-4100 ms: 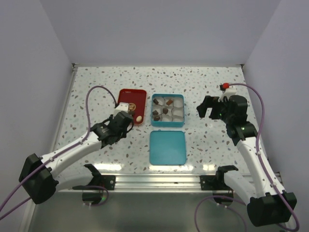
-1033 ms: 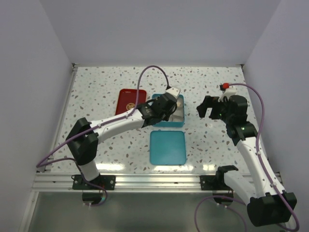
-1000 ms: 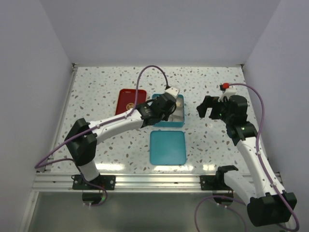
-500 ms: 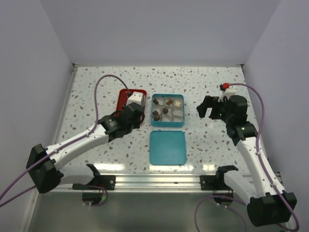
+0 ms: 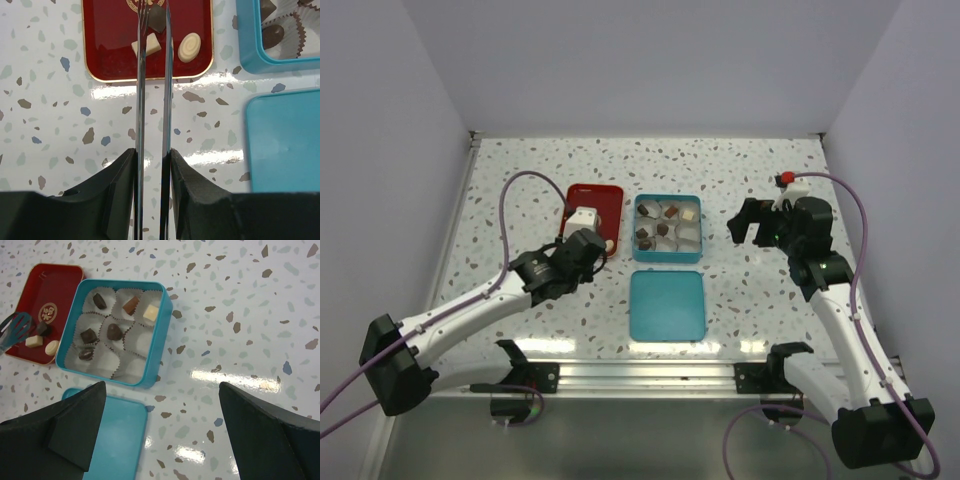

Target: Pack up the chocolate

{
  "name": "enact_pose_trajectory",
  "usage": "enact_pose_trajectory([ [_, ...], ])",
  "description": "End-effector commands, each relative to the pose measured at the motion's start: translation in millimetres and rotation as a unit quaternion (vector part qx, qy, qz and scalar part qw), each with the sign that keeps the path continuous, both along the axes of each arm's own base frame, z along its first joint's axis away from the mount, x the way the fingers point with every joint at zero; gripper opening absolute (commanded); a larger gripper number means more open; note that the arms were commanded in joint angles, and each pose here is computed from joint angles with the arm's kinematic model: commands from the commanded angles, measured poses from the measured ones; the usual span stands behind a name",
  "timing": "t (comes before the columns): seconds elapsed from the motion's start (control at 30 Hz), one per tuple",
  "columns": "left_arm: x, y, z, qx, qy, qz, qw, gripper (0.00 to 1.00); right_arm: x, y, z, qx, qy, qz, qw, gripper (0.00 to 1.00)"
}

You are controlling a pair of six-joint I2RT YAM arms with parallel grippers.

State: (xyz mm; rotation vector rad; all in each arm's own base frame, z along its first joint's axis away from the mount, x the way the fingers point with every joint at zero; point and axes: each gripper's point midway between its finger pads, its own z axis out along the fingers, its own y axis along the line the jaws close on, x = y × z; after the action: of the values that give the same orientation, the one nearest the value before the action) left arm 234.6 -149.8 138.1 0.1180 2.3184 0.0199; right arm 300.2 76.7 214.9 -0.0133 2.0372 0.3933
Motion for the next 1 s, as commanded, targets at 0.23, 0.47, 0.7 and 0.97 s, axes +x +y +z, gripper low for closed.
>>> enact_pose_trajectory([
  [0.23, 9, 7, -7, 0.013, -0.007, 0.026, 1.0, 0.41, 0, 4, 9, 0.006, -0.014, 0.01, 1.0, 0.99],
  [0.47, 17, 6, -8, 0.008, -0.011, 0.025, 1.0, 0.41, 0, 3, 8, 0.005, -0.015, 0.01, 1.0, 0.99],
  [0.7, 22, -1, -13, 0.007, -0.007, 0.009, 1.0, 0.42, 0, 3, 9, 0.005, -0.015, 0.01, 1.0, 0.99],
  [0.97, 23, -4, -14, 0.006, -0.007, -0.001, 1.0, 0.44, 1, 3, 8, 0.005, -0.014, 0.009, 1.0, 0.99],
])
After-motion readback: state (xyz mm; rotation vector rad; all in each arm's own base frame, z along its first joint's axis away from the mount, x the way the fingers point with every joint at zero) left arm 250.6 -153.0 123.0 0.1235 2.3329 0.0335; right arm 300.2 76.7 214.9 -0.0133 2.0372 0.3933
